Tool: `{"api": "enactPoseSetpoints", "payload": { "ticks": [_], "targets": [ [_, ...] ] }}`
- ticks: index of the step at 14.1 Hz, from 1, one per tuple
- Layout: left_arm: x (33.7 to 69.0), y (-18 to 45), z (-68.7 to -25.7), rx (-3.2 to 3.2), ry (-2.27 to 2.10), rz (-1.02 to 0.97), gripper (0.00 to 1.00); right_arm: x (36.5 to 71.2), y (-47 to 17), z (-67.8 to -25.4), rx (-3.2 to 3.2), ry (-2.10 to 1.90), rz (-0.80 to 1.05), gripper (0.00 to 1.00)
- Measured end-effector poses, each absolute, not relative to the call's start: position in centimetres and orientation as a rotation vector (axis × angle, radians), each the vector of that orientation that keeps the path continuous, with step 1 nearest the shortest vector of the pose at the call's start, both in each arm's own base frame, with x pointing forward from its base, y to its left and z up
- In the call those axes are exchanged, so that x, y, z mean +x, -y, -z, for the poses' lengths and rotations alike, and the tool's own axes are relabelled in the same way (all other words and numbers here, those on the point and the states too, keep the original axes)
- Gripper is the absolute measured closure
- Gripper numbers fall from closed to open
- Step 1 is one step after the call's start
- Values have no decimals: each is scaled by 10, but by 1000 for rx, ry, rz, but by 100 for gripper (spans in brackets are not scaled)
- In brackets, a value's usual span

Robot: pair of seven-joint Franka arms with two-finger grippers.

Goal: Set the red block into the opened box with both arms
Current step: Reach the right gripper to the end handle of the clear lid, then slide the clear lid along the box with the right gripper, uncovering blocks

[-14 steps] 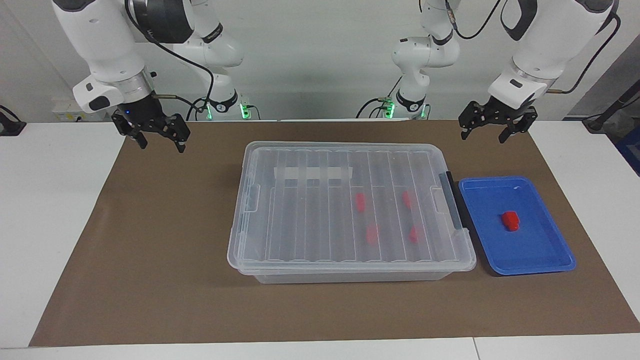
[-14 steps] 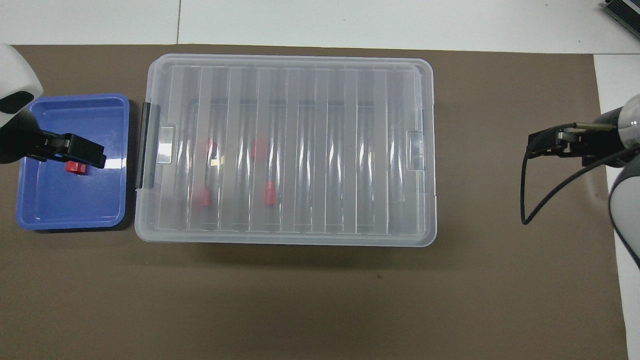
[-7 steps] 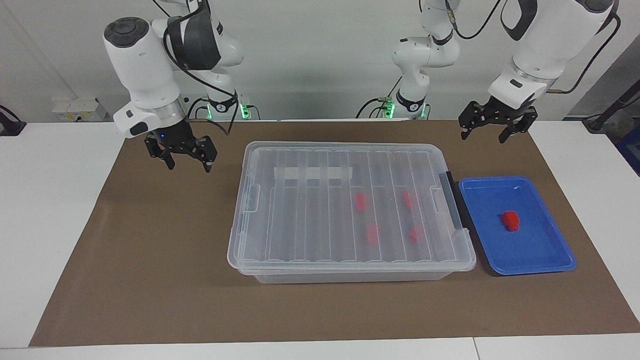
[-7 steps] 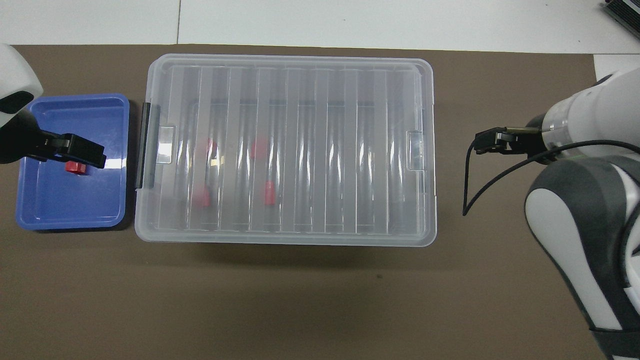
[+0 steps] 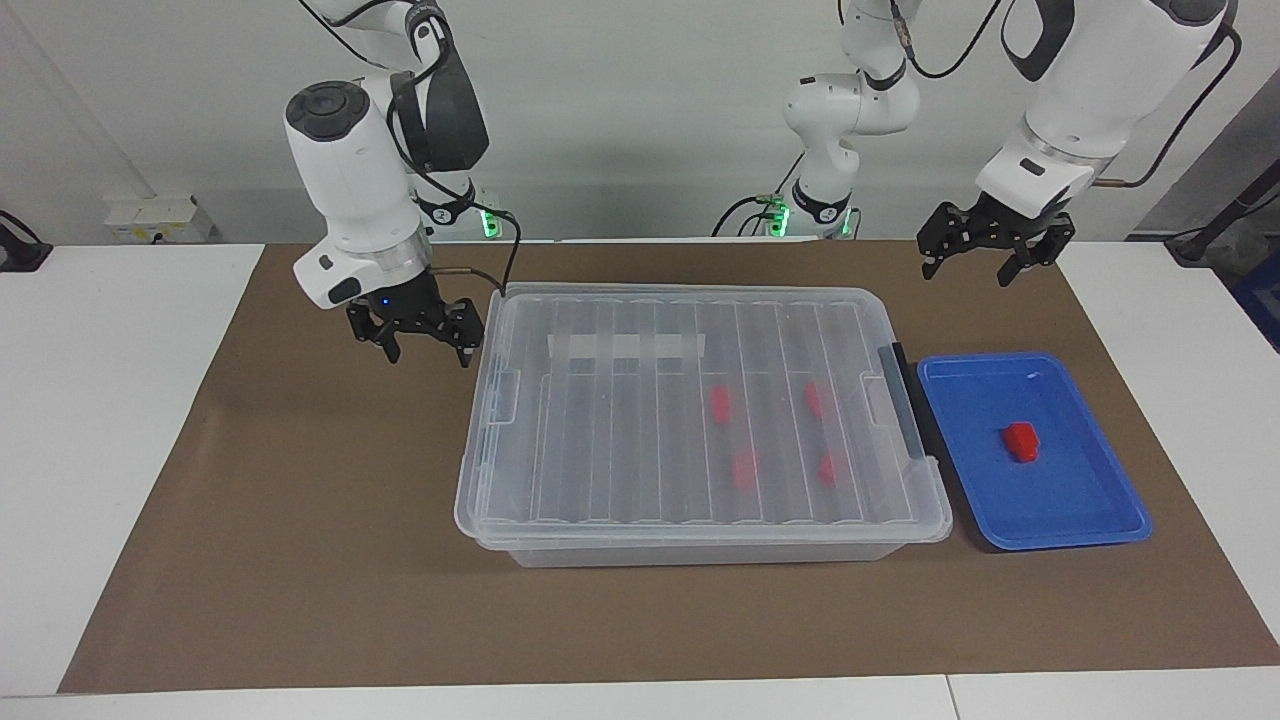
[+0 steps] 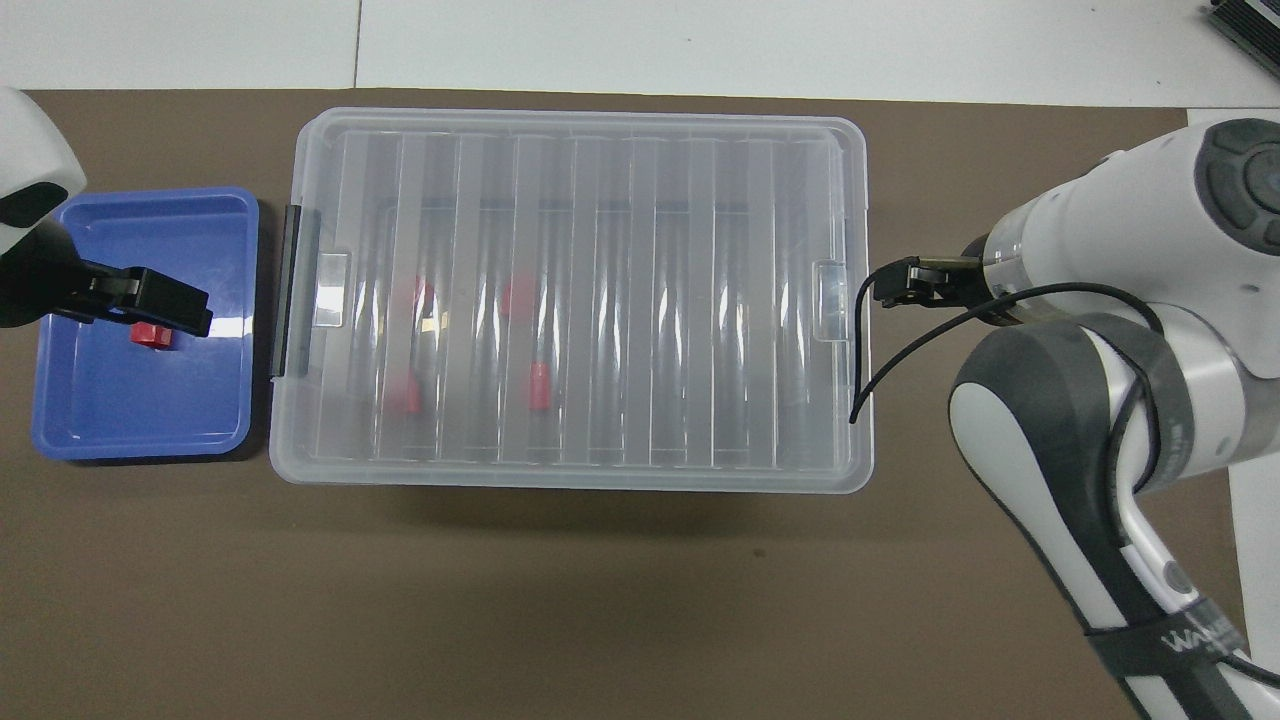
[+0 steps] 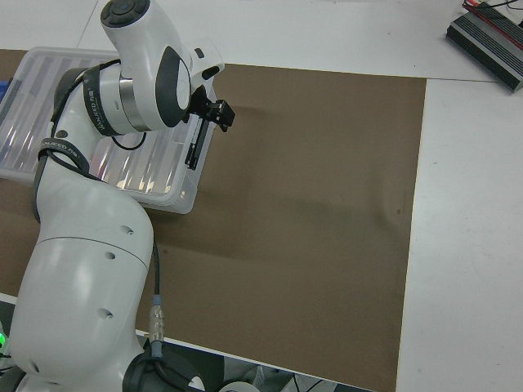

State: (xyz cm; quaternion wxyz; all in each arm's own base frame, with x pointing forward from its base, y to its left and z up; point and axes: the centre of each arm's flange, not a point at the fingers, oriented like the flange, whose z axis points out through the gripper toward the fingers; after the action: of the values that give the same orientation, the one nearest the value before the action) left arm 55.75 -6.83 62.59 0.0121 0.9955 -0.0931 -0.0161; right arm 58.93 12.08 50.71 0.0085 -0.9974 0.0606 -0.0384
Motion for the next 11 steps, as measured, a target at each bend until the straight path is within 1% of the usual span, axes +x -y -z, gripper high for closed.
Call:
{"api": "enactPoseSetpoints", "payload": {
  "ticks": [3, 5, 11],
  "targets": [
    [557, 68, -626, 3103, 290, 50, 0, 597, -144, -480, -3113, -164, 108, 0],
    [557, 68, -626, 3103, 290, 50, 0, 601, -148, -468, -3112, -160, 101, 0],
    [557, 68, -626, 3103, 290, 50, 0, 603, -143, -462, -3132, -153, 94, 0]
  ]
}}
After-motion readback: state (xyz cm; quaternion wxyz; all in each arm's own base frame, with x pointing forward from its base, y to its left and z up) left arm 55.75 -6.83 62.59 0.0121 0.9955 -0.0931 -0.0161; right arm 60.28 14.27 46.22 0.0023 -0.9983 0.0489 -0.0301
